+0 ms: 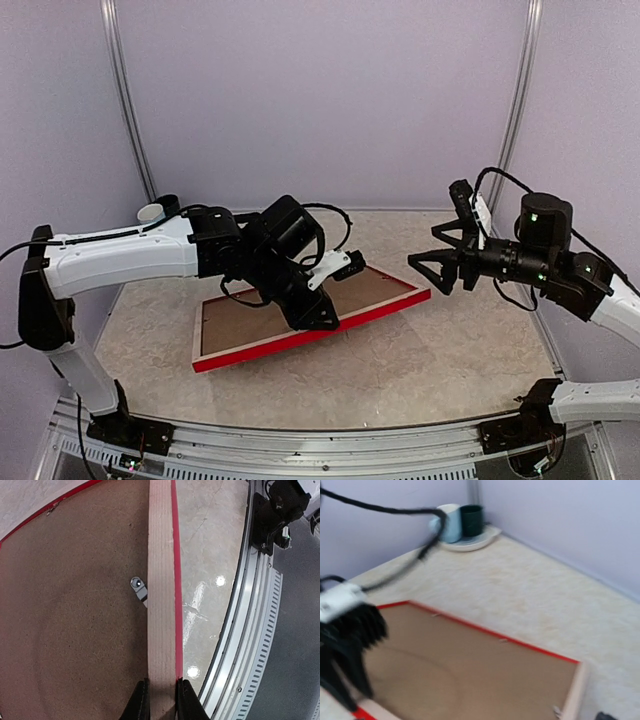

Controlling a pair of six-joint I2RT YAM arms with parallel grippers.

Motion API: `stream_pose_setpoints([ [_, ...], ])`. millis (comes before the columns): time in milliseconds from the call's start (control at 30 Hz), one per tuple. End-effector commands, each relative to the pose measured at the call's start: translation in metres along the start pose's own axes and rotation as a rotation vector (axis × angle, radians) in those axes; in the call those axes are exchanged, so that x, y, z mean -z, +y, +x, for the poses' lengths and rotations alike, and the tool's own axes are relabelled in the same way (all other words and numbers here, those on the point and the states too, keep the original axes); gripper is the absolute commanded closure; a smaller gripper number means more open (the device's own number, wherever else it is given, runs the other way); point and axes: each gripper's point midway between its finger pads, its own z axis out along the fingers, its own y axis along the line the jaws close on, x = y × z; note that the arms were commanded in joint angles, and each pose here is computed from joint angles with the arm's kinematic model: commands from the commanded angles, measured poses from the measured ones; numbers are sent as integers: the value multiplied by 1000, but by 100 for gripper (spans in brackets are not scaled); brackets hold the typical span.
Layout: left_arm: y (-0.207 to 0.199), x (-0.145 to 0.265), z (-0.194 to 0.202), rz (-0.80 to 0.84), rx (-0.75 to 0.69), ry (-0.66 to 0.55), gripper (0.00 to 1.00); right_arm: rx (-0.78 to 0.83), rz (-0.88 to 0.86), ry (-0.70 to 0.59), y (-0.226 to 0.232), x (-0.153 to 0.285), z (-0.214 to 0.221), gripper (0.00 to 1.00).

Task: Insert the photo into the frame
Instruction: Pass from the left arm to the right

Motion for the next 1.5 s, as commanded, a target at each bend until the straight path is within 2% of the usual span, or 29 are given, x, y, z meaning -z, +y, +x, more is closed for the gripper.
stream_pose_setpoints([
  [0,-18,58,-60,76,39,-203,100,-6,162,-31,-25,7,-18,1],
  [233,-5,78,-98,98,182,-283,100,-138,390,-85,-61,29,-30,1],
  [367,9,91,-116,141,271,-354,100,-203,477,-159,-72,53,-43,1],
  [500,19,95,-123,192,339,-381,100,-222,508,-219,-74,70,-49,1],
  [667,26,98,-126,289,412,-418,100,-213,491,-159,-73,58,-32,1],
  [867,17,106,-128,375,431,-430,100,-32,388,-85,-59,33,-11,1],
  [1000,11,112,-120,391,429,-420,100,175,228,-75,-32,22,-6,1],
  [1133,6,115,-109,398,430,-394,100,330,207,-11,-30,17,5,1],
  [1267,0,118,-98,405,424,-363,100,552,158,97,-27,9,31,1],
  [1467,-13,124,-80,451,417,-326,100,744,43,113,-10,10,38,1],
])
